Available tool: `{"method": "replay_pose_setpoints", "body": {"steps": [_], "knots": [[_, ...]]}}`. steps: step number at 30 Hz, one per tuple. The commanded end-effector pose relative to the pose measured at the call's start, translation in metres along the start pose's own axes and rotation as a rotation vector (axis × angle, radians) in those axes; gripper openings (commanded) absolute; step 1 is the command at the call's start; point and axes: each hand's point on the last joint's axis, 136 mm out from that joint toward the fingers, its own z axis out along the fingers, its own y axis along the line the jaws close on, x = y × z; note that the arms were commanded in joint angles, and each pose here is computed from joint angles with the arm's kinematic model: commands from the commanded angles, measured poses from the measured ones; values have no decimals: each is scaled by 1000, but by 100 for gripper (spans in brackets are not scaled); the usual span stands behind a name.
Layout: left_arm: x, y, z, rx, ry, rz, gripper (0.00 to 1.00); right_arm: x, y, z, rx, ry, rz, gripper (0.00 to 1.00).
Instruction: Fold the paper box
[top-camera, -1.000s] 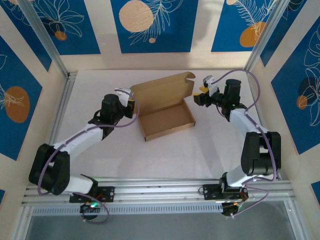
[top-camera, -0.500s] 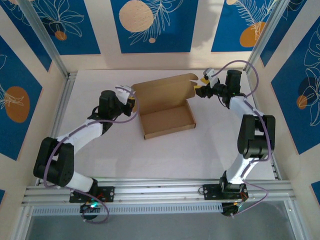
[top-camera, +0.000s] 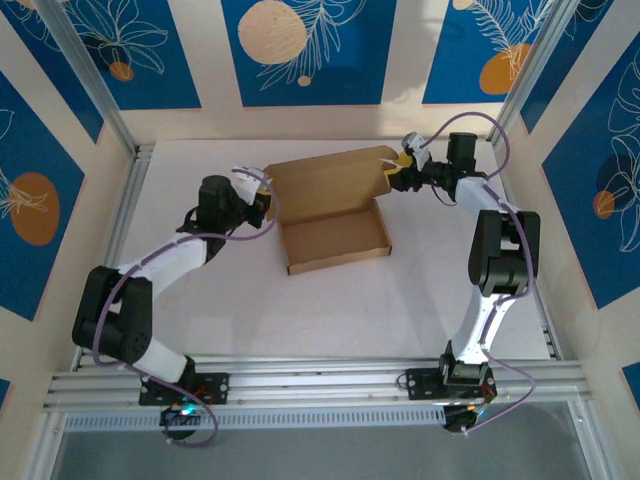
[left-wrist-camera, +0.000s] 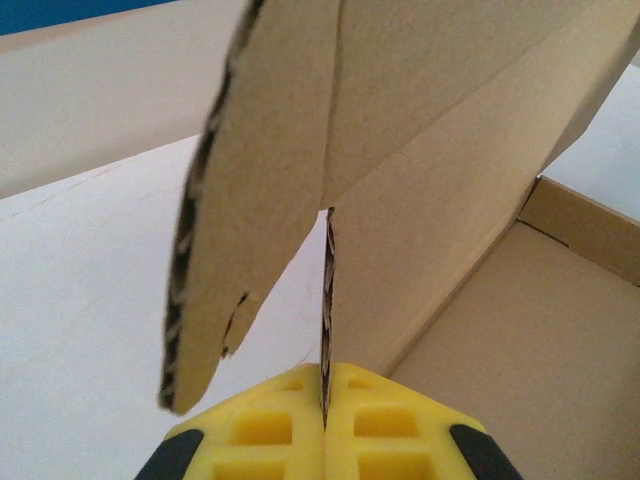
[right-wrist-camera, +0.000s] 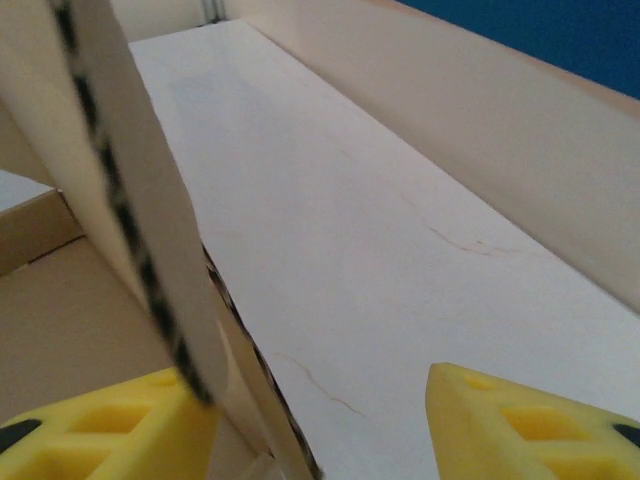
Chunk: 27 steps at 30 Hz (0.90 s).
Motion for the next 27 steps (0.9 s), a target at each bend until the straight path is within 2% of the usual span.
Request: {"method": "replay_pose_setpoints", "body": {"steps": [1, 6, 11, 14, 17, 20, 24, 27], "knots": [[-9, 2, 2, 16, -13, 7, 0, -7, 16, 10, -87, -16, -5, 56], [-9, 6, 3, -4, -4, 3, 0, -1, 18, 14, -50, 24, -13, 43], [-14, 10, 1, -31, -20, -7, 0, 6, 8, 2, 66, 49, -5, 22], [-14, 12, 0, -44, -19, -3, 0, 3, 8, -6, 92, 44, 5, 21], [-16, 13, -1, -52, -19, 1, 0, -1, 11, -10, 104, 48, -1, 25], [-20, 12, -2, -43, -29, -6, 0, -1, 17, -10, 107, 55, -4, 19], [-20, 10, -1, -35, -31, -34, 0, 1, 26, -4, 109, 84, 9, 1], [-18, 11, 1, -55, -25, -60, 0, 3, 32, 5, 145, 140, 62, 0]]}}
